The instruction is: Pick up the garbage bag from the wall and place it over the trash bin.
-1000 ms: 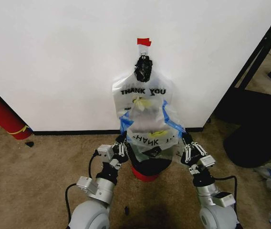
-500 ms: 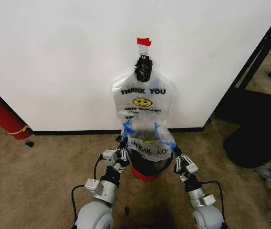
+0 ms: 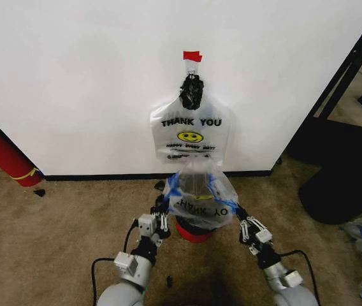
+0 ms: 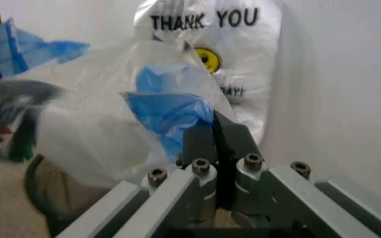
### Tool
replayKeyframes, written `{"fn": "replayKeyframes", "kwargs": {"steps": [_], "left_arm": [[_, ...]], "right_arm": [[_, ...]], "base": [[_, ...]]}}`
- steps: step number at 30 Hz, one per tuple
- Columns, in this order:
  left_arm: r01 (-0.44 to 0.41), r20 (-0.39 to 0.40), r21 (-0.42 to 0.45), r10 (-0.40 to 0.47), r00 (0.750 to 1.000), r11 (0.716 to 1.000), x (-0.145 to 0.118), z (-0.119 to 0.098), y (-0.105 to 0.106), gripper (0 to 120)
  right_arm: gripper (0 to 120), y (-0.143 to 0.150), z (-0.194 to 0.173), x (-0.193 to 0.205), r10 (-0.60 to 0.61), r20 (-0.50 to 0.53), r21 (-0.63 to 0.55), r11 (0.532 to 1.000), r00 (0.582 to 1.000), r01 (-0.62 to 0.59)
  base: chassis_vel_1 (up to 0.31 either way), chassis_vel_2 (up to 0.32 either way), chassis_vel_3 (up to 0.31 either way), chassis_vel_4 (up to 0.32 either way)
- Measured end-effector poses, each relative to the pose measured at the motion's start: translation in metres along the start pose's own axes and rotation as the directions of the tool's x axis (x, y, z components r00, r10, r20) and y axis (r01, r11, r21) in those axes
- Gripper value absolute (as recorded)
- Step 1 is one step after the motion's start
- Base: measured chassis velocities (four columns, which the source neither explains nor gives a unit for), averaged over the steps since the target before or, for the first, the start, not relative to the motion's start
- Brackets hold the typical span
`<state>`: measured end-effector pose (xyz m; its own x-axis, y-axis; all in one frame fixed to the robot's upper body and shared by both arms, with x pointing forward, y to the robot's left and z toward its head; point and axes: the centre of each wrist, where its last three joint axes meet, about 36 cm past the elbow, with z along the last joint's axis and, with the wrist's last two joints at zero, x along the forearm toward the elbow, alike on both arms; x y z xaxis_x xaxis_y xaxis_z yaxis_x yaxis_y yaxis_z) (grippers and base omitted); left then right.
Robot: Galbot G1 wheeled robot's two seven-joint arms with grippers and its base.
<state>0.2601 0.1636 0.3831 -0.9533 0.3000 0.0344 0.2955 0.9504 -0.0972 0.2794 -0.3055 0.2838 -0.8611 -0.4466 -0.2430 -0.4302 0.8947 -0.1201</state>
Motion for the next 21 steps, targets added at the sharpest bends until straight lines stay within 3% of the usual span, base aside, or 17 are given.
{"fn": "replayKeyframes", "kwargs": {"steps": [7, 12, 21], "left_arm": [[0.025, -0.044, -0.062, -0.028, 0.999, 0.998, 0.010, 0.009, 0.000, 0], [0.040, -0.080, -0.098, -0.048, 0.996, 0.994, 0.007, 0.029, 0.003, 0], [0.030, -0.098, -0.113, -0.041, 0.994, 0.993, -0.003, 0.048, 0.002, 0]], "right_arm": [[0, -0.001, 0.009, 0.022, 0.007, -0.036, -0.058, 0.998, 0.999, -0.009], [0, 0.002, 0.045, 0.032, 0.026, -0.065, -0.073, 0.997, 0.998, -0.030], [0, 0.003, 0.078, 0.039, 0.062, -0.101, -0.099, 0.992, 0.993, -0.073]], "base": [[0.000, 0.000, 0.000, 0.000], [0.000, 0.000, 0.000, 0.000], [0.000, 0.000, 0.000, 0.000]]}}
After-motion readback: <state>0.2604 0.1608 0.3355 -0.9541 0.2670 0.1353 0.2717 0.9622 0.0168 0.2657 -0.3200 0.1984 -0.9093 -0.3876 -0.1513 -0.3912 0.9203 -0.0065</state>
